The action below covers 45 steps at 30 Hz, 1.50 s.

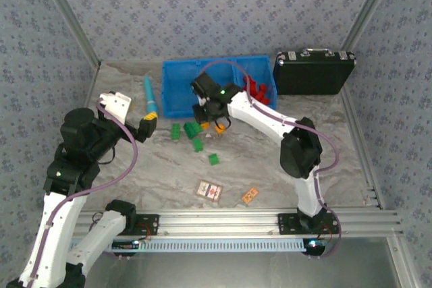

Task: Sort the legos into containers by color
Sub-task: Pick up the lego from the center of the table, then place the lego in the container, then pick up the lego from the center of the table.

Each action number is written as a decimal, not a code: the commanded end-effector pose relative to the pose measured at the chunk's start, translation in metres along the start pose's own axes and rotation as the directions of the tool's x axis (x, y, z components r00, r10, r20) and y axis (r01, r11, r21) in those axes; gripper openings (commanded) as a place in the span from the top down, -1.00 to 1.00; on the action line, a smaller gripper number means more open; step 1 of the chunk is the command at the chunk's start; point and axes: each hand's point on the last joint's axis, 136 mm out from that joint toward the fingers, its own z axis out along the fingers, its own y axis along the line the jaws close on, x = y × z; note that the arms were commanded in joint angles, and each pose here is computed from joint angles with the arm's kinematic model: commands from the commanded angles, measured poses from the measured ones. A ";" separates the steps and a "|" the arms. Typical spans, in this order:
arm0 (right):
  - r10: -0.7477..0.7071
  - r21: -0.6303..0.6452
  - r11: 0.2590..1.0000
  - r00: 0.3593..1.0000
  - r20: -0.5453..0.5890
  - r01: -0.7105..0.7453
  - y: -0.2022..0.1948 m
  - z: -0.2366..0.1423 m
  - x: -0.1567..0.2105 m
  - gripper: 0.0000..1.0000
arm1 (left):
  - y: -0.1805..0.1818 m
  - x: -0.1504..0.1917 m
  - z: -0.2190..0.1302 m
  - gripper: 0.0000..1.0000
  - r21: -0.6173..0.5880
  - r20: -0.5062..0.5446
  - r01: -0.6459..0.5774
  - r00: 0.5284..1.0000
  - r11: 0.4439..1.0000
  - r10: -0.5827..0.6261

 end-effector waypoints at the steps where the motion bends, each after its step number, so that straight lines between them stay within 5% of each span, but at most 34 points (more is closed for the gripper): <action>1: -0.096 -0.021 0.995 0.993 0.067 0.097 0.007 0.002 -0.032 0.69 | -0.003 -0.012 -0.007 -1.00 0.014 0.035 -0.016 0.999 1.000 0.016; 10: -0.262 0.096 0.965 0.930 0.257 0.246 -0.003 0.077 -0.106 0.69 | -0.004 -0.008 -0.008 -1.00 0.014 0.033 -0.016 0.999 1.000 0.016; 16: -0.290 0.136 0.955 0.927 0.237 0.264 -0.015 0.117 -0.105 0.61 | -0.005 -0.005 -0.001 -1.00 0.024 0.017 -0.008 1.000 1.000 0.007; 25: -0.298 0.093 0.954 0.928 0.222 0.284 -0.001 0.093 -0.084 0.19 | -0.008 -0.006 -0.001 -1.00 0.042 0.030 0.002 1.000 0.999 -0.003; 33: -0.297 0.093 0.954 0.932 0.209 0.284 0.014 0.034 -0.042 0.11 | -0.011 -0.011 -0.007 -1.00 0.050 0.052 -0.002 0.999 0.999 0.000; 45: -0.003 0.165 0.986 0.998 -0.062 0.013 -0.015 0.002 0.115 0.00 | -0.021 -0.016 -0.017 -1.00 0.096 0.082 0.000 0.997 0.995 -0.008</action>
